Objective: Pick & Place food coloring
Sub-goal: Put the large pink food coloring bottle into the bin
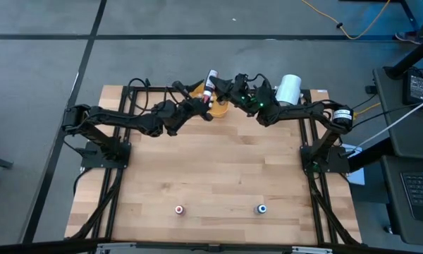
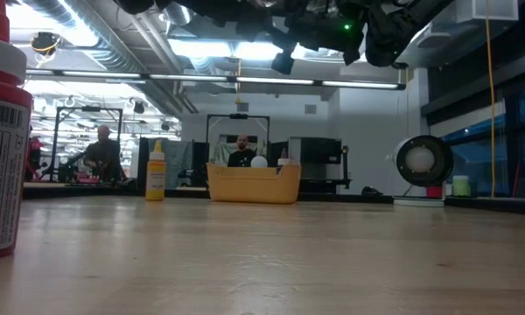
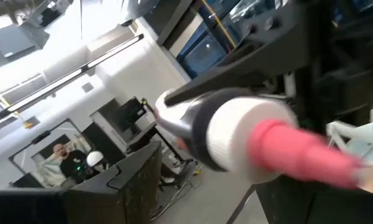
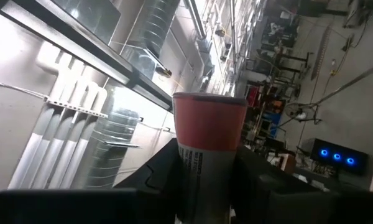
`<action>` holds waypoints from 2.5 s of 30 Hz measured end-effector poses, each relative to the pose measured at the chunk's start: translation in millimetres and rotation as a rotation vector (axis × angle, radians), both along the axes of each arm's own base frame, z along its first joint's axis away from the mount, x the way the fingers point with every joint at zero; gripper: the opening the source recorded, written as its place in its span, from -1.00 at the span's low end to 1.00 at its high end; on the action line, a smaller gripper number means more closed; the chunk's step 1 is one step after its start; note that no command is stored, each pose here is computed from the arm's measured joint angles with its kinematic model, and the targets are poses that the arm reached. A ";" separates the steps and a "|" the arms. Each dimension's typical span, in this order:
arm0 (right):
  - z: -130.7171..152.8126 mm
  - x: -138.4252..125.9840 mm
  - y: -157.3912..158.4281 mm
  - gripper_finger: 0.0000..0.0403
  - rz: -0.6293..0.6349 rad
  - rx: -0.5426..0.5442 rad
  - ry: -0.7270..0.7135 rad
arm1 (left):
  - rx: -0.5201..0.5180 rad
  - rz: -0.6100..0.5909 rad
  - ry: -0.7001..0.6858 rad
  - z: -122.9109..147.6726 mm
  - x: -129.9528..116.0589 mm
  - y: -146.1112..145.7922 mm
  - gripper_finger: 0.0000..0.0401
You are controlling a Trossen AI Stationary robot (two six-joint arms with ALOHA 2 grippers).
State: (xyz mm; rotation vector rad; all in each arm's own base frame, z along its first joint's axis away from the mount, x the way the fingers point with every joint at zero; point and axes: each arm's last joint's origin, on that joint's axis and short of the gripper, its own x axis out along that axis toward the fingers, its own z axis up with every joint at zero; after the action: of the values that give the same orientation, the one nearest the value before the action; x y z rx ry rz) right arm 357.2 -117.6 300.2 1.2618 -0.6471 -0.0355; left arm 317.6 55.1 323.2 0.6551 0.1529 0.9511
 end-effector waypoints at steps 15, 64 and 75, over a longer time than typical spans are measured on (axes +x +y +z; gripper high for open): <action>0.5 0.4 -0.3 -0.46 -0.001 -0.001 0.002 | 0.050 -0.042 -0.008 4.5 0.1 -1.0 0.15; 6.3 -6.9 -9.2 0.23 0.151 -0.220 0.003 | 0.081 0.033 -0.028 22.8 -1.2 2.0 -0.28; 20.4 -32.7 -36.6 0.19 0.204 -0.456 0.189 | 0.042 0.217 -0.049 51.5 -7.2 7.0 -0.28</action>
State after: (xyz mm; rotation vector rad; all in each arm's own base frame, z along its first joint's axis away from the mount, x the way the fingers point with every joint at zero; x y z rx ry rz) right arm 324.5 -154.2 320.7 0.8637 -0.3342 0.1531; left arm 310.4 62.0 374.7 0.6621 0.1630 1.1804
